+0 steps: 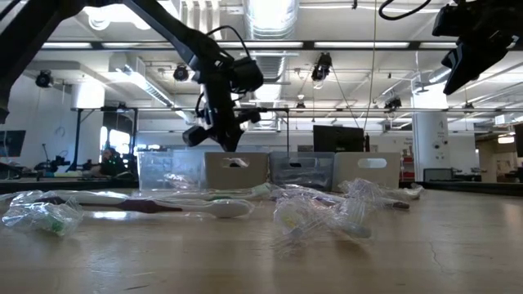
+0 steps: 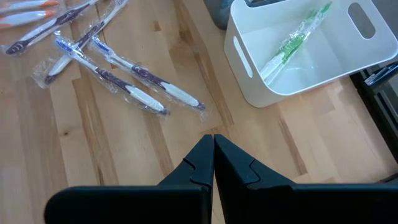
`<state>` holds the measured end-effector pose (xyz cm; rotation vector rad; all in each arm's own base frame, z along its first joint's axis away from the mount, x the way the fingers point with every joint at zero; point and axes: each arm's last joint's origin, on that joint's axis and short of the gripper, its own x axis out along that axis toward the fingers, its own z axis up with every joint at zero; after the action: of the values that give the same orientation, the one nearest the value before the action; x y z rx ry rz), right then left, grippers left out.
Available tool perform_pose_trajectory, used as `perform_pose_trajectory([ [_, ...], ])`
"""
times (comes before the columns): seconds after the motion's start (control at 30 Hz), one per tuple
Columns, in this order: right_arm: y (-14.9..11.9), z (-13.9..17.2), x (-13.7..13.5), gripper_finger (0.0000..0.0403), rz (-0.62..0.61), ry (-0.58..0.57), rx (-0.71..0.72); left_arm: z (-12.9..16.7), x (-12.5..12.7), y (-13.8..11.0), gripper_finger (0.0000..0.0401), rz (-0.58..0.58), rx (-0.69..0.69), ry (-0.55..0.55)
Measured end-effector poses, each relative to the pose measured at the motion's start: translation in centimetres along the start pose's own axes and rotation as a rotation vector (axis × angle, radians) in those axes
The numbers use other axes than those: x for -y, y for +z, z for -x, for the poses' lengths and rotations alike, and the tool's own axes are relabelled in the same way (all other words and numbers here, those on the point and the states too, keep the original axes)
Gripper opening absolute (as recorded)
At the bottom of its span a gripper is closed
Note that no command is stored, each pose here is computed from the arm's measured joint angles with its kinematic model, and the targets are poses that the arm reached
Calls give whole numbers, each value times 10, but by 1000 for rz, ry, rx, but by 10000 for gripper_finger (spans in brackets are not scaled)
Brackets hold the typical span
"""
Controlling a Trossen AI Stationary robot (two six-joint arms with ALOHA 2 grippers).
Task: Pick & Place Toothbrushes
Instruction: Put the purple toothbrush into the gray bin
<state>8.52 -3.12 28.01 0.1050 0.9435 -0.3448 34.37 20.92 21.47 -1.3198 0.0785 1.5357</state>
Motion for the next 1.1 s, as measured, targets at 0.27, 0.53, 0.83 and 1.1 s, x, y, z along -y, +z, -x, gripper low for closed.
perform_pose_trajectory([
  [0.27, 0, 0, 0, 8, 0, 0, 0, -11, -11, 2, 0, 0, -43, 31],
  [0.53, 0, 0, 0, 8, 0, 0, 0, -14, -11, 2, 5, 22, -47, -1],
  [0.83, 0, 0, 0, 8, 0, 0, 0, -14, -9, 2, 63, 7, -39, -22],
  [1.1, 0, 0, 0, 8, 0, 0, 0, -14, -9, 1, 128, -16, -66, -24],
])
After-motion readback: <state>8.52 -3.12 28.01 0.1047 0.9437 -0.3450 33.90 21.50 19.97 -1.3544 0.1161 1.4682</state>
